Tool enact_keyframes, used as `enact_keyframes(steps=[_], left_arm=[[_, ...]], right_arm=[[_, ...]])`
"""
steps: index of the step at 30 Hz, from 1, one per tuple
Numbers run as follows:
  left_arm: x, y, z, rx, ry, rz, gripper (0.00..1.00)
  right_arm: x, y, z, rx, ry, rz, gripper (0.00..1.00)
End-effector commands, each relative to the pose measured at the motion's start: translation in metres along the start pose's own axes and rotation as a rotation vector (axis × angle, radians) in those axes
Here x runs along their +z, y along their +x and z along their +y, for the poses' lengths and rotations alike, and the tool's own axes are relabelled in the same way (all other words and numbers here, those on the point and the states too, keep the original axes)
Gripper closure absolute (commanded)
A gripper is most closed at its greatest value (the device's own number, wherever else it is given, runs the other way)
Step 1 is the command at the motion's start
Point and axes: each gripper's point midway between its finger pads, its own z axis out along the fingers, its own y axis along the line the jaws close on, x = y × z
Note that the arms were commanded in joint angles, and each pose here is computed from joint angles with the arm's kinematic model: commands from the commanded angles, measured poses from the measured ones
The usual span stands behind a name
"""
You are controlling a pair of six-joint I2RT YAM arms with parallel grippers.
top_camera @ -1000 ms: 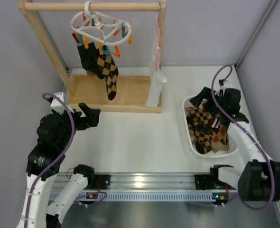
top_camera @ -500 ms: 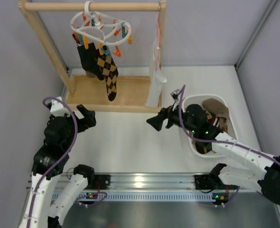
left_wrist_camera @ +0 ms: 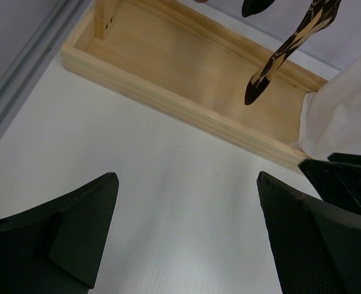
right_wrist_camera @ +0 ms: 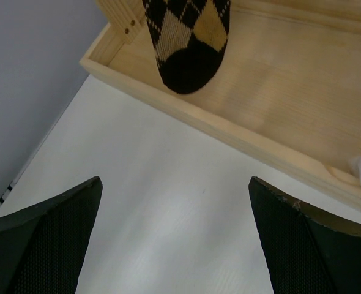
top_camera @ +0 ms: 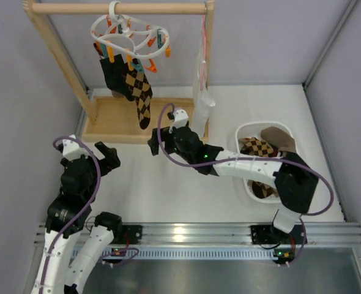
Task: Remove the socks clipped to the hanger
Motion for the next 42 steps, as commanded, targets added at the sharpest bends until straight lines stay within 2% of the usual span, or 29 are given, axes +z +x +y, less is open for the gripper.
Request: enact_keyframes(steps=[1,2,5,11,15,16,17,19,20,22,23,24,26,27,29,31,32,34,35,37,38,41,42], left_arm=[[-0.002,-0.013,-0.002,-0.041,0.011,-0.066,0.02],[-0.004,-0.014,-0.002,-0.045,0.02,-0.071,0.02],[-0.007,-0.014,-0.002,-0.051,0.032,-0.079,0.02],[-0.01,-0.013,-0.005,-0.054,0.053,-0.078,0.02],[-0.01,-0.013,-0.007,-0.052,0.064,-0.072,0.02],[-0.009,-0.012,-0.008,-0.049,0.067,-0.071,0.02],[-0.01,-0.013,-0.009,-0.049,0.074,-0.072,0.02],[-0.009,-0.012,-0.009,-0.047,0.076,-0.068,0.02],[-0.009,-0.012,-0.009,-0.048,0.076,-0.07,0.02],[-0.009,-0.012,-0.01,-0.049,0.079,-0.067,0.02],[-0.009,-0.013,-0.011,-0.049,0.082,-0.07,0.02],[-0.009,-0.013,-0.012,-0.048,0.084,-0.068,0.02],[-0.009,-0.016,-0.014,-0.048,0.087,-0.069,0.02],[-0.009,-0.018,-0.015,-0.046,0.089,-0.068,0.02],[-0.012,-0.029,-0.022,-0.056,0.108,-0.078,0.02],[-0.015,-0.037,-0.039,-0.072,0.168,-0.055,0.02],[-0.026,-0.059,-0.05,-0.093,0.213,-0.09,0.02],[-0.03,-0.076,-0.072,-0.097,0.287,-0.082,0.02],[-0.042,-0.1,-0.082,-0.109,0.329,-0.122,0.02],[-0.038,-0.116,-0.1,-0.094,0.361,-0.104,0.02],[-0.051,-0.137,-0.112,-0.1,0.415,-0.134,0.02],[-0.041,-0.154,-0.129,-0.094,0.429,-0.125,0.02],[-0.037,-0.165,-0.137,-0.098,0.432,-0.129,0.02]], right_arm=[[0.041,-0.029,0.024,0.014,0.003,-0.069,0.01],[0.048,-0.021,0.024,-0.019,0.032,-0.034,0.0],[0.077,-0.024,0.017,-0.083,0.153,-0.043,0.01],[0.12,-0.03,-0.014,-0.178,0.357,-0.124,0.01],[0.151,-0.032,-0.019,-0.22,0.368,-0.13,0.13],[0.156,-0.032,-0.019,-0.22,0.353,-0.128,0.18],[0.159,-0.036,-0.022,-0.211,0.348,-0.133,0.29],[0.161,-0.043,-0.026,-0.2,0.344,-0.155,0.41],[0.16,-0.045,-0.024,-0.201,0.339,-0.164,0.51],[0.153,-0.048,-0.022,-0.198,0.321,-0.175,0.65],[0.152,-0.041,-0.022,-0.201,0.307,-0.173,0.81],[0.142,-0.055,-0.015,-0.186,0.291,-0.204,0.87],[0.133,-0.052,-0.012,-0.194,0.272,-0.216,0.98],[0.123,-0.065,-0.006,-0.186,0.251,-0.238,1.0],[0.113,-0.056,0.0,-0.202,0.208,-0.216,1.0],[0.096,-0.067,0.012,-0.197,0.158,-0.225,1.0],[0.092,-0.053,0.015,-0.211,0.122,-0.19,1.0],[0.074,-0.062,0.024,-0.205,0.076,-0.194,1.0],[0.069,-0.045,0.028,-0.222,0.023,-0.148,1.0],[0.051,-0.049,0.04,-0.232,-0.065,-0.136,1.0],[0.039,-0.043,0.043,-0.241,-0.113,-0.112,1.0],[0.021,-0.025,0.041,-0.237,-0.171,-0.058,1.0],[0.008,-0.033,0.046,-0.233,-0.201,-0.068,1.0]])
